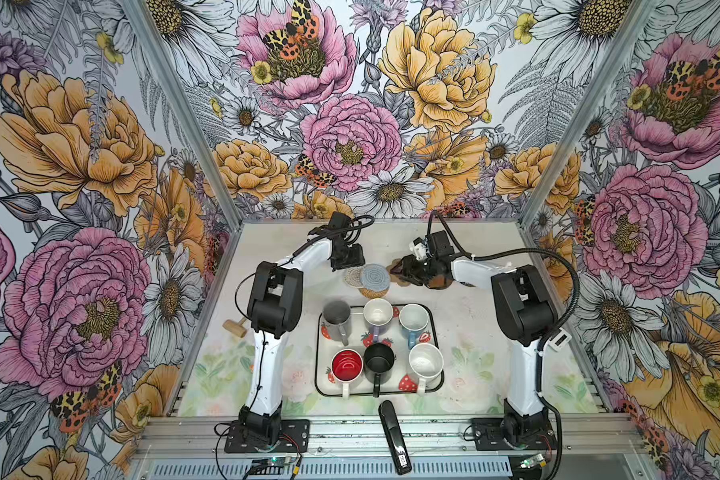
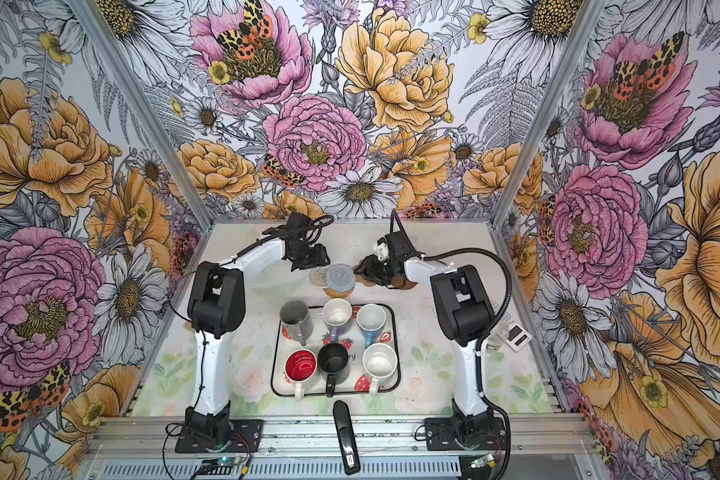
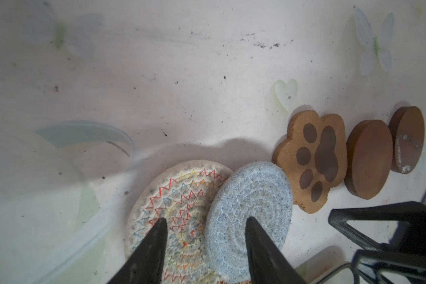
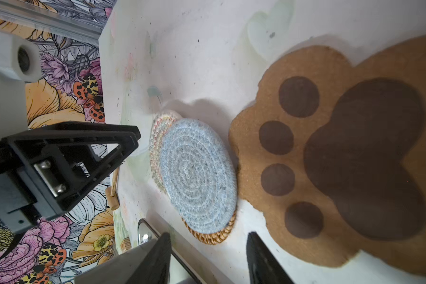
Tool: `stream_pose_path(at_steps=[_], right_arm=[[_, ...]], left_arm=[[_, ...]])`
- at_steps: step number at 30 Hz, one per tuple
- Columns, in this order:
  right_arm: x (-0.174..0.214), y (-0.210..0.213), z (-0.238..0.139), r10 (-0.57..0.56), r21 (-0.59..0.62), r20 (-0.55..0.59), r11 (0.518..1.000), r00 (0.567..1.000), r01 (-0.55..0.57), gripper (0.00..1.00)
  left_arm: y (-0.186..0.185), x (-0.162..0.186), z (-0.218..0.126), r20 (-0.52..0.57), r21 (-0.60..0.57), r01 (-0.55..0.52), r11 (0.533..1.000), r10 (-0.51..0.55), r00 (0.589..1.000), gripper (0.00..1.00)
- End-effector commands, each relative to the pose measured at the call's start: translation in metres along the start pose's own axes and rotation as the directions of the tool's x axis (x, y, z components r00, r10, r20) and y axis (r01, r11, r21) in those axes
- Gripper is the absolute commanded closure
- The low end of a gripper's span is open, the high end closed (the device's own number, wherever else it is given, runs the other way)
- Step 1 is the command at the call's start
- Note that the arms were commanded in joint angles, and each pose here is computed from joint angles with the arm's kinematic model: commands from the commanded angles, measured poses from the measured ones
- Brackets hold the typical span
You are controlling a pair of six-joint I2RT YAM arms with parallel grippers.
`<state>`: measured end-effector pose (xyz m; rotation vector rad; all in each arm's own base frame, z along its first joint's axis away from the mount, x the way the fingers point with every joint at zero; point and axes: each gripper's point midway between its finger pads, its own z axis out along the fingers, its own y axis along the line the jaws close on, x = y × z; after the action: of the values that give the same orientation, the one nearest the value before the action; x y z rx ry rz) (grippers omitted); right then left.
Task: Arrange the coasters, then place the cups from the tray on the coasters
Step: 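Lower the left gripper onto the edge of the light blue woven coaster, then close the left gripper on the light blue coaster and lift it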
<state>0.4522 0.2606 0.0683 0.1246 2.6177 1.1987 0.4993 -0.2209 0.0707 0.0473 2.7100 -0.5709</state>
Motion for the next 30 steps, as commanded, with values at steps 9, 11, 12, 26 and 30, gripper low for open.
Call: stream_pose_path(at_steps=[9,11,12,26,30], right_arm=[[-0.006,-0.008,0.027,0.04,0.013,-0.013,0.999,0.999,-0.039,0.5],[-0.005,-0.01,0.03,0.044,0.013,-0.02,0.999,0.999,-0.044,0.52],[-0.005,-0.01,0.032,0.044,0.014,-0.022,0.999,0.999,-0.043,0.52],[-0.001,-0.001,0.046,0.032,-0.004,-0.048,0.999,0.998,-0.032,0.64],[0.0,0.002,0.046,0.027,-0.007,-0.048,1.0,0.999,-0.027,0.68]], left_arm=[[-0.019,0.017,0.031,-0.044,0.13,0.017,0.991,-0.011,0.999,0.49],[-0.018,0.019,0.033,-0.049,0.128,0.018,0.992,-0.012,0.999,0.49],[-0.017,0.02,0.034,-0.052,0.128,0.02,0.992,-0.014,0.999,0.49],[-0.016,0.025,0.035,-0.063,0.143,0.042,0.989,-0.033,0.997,0.67],[-0.021,0.023,0.03,-0.052,0.157,0.041,0.987,-0.033,0.998,0.77]])
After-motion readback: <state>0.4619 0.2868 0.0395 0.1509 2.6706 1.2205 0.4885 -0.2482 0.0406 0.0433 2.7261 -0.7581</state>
